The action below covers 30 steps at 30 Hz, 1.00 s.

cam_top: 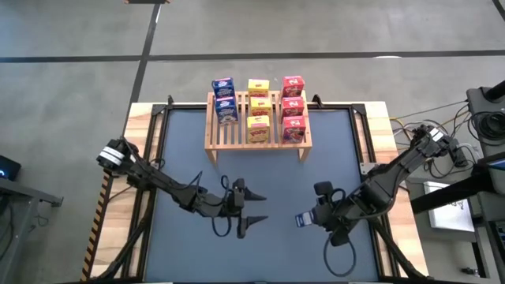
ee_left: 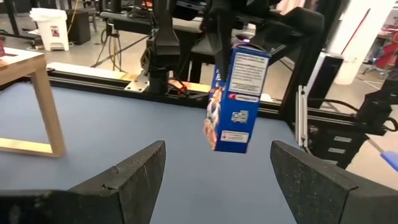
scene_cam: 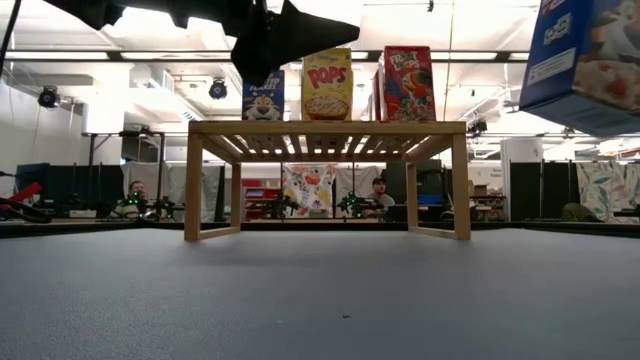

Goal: Stack cereal on shelf
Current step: Put the blue cereal box on the shelf aligned with the other blue cereal boxes

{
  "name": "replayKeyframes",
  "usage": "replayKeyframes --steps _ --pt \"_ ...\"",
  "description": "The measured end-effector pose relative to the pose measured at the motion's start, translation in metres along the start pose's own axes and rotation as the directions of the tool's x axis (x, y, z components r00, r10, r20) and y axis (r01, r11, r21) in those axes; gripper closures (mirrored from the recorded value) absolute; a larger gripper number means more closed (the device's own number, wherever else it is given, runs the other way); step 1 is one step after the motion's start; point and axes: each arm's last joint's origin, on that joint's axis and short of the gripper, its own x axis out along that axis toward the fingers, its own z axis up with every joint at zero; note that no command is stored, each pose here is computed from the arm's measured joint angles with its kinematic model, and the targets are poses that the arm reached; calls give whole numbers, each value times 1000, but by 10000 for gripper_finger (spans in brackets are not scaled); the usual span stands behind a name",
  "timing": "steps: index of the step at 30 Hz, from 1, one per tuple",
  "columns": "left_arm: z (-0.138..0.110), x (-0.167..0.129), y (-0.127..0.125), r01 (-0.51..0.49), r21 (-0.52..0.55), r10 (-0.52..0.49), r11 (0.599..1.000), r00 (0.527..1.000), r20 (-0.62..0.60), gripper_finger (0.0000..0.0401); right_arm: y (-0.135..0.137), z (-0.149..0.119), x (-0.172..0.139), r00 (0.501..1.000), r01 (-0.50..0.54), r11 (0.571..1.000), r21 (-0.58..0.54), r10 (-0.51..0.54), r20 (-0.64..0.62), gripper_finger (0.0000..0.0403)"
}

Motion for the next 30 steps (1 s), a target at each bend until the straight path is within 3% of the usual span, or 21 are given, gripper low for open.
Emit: replayKeyframes --steps 9,21,30 --pt "5 2 -2 20 -20 -19 1000 1000 11 122 -4 2 1 1000 9 1000 -3 -9 1 252" --pt "2 22 -11 21 -44 -21 999 1000 5 38 -4 2 1 1000 7 1000 -17 -7 8 252" --pt "6 40 -22 44 -11 -45 999 996 -73 24 -4 4 1 1000 4 1000 -14 -3 21 252"
